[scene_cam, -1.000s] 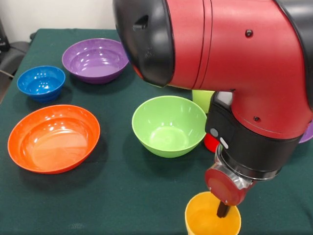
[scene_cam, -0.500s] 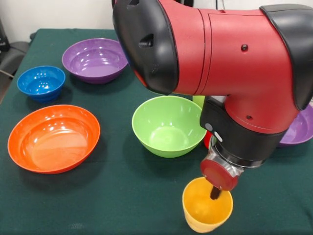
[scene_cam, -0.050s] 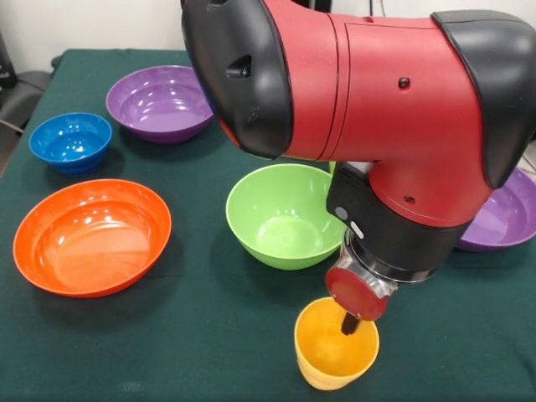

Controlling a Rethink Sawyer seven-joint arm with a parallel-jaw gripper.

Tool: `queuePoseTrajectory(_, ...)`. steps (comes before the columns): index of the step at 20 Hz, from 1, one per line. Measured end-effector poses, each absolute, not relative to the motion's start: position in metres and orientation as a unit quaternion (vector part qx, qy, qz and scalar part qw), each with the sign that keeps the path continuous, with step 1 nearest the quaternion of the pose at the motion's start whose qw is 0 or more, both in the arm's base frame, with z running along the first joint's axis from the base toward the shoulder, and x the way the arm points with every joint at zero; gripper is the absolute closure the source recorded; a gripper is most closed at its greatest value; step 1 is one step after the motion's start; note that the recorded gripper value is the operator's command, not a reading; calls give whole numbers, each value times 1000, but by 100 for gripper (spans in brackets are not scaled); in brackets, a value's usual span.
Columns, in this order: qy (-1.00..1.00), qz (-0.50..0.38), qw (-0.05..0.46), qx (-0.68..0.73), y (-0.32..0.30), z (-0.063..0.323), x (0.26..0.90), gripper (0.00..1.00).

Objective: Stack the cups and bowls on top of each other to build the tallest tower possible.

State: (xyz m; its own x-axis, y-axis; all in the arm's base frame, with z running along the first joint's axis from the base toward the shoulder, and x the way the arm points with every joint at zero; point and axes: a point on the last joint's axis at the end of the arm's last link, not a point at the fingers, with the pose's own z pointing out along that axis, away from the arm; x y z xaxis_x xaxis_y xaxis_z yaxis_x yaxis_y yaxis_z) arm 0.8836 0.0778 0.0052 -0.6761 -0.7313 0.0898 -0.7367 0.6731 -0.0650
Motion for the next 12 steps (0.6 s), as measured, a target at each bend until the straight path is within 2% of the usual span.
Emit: queuePoseTrajectory(12, -917, 52, 34, 395, 65, 3, 882, 100)
